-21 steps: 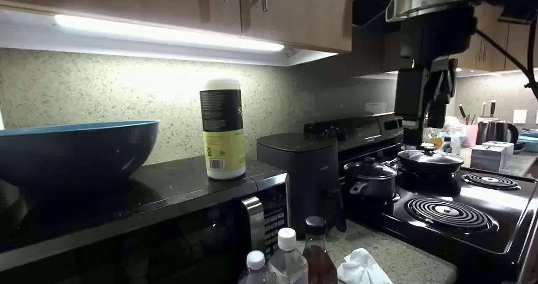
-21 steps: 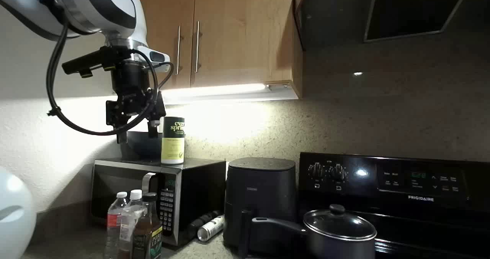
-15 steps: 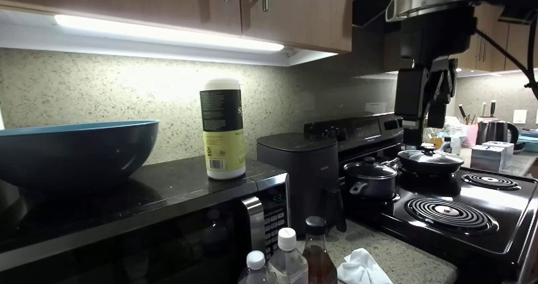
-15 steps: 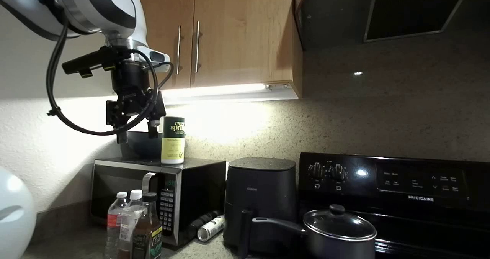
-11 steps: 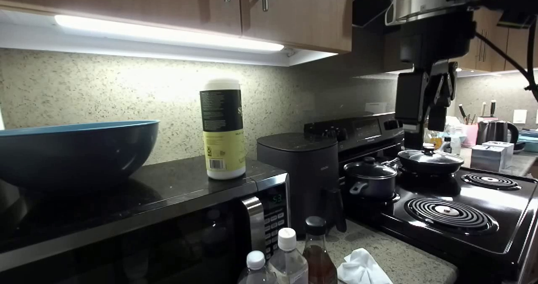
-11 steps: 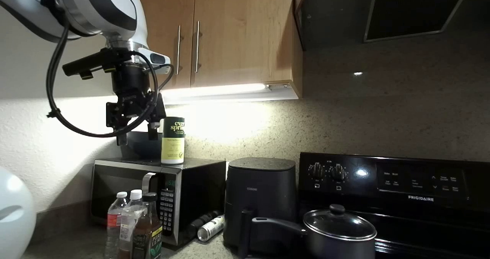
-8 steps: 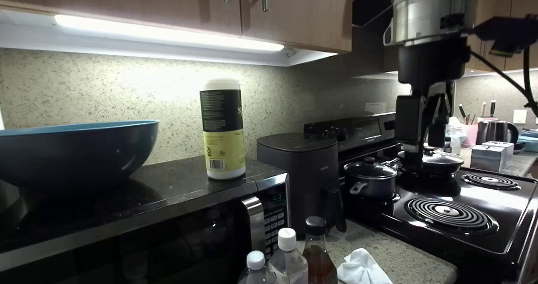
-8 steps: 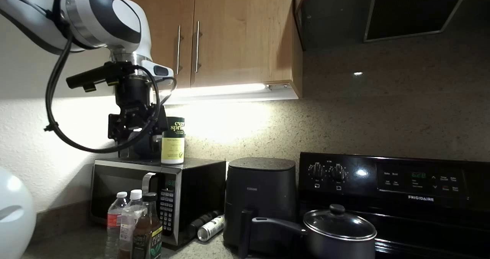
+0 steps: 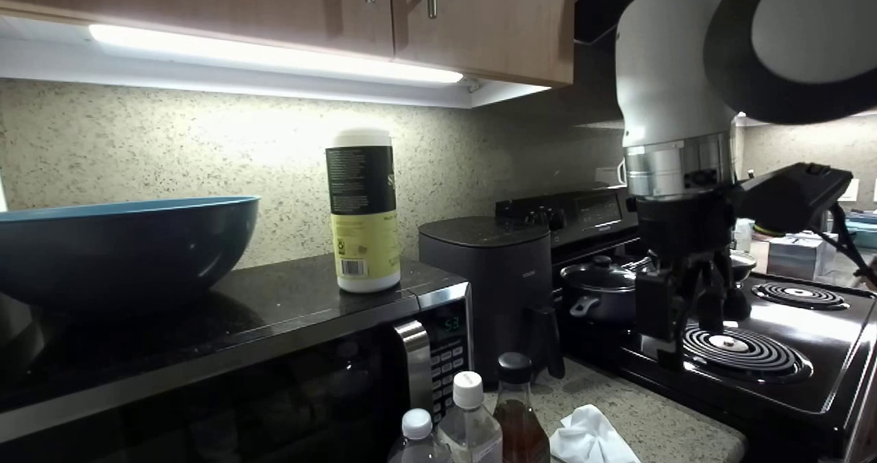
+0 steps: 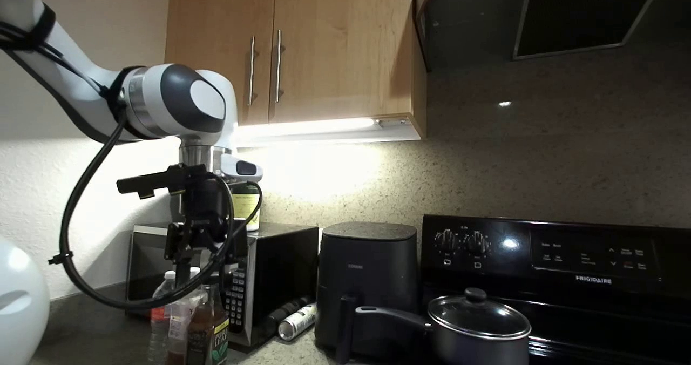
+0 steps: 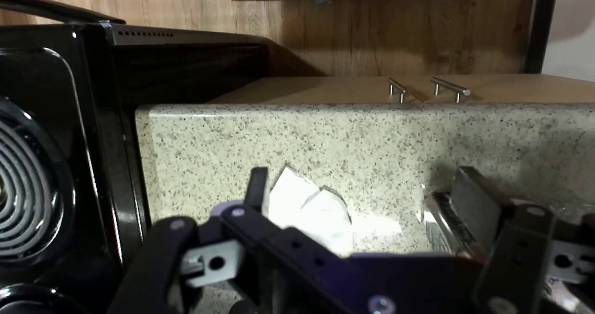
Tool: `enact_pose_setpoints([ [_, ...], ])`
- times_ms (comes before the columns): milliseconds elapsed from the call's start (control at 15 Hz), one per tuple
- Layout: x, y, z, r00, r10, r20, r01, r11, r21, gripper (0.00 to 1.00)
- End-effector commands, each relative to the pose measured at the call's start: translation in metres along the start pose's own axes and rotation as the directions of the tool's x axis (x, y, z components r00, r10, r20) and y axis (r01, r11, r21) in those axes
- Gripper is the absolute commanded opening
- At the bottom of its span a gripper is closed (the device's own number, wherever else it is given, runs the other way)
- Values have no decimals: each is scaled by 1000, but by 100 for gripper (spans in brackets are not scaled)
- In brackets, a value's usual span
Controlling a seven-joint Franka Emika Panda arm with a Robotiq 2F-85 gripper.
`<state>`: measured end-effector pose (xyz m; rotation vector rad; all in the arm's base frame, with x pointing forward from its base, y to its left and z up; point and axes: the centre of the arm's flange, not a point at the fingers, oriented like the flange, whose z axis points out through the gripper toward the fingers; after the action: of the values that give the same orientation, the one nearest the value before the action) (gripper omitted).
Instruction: Pick up the cloth and wipe the air fryer
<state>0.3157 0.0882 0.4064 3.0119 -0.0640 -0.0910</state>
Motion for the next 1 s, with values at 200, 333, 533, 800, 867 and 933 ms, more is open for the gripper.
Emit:
enact_pose_setpoints([
  [200, 6, -1, 15, 999, 4, 33, -4, 1000, 4, 100],
  [333, 6, -1, 15, 999, 4, 33, -4, 1000, 4, 100],
  [533, 24, 9, 51, 999, 33, 30, -34, 999, 21, 100],
  [800, 46, 29, 89, 997, 51, 54, -53, 998, 36, 100],
  [867, 54, 35, 99, 996, 52, 70, -54, 998, 28, 100],
  [933, 61, 41, 108, 994, 57, 89, -58, 998, 14, 100],
])
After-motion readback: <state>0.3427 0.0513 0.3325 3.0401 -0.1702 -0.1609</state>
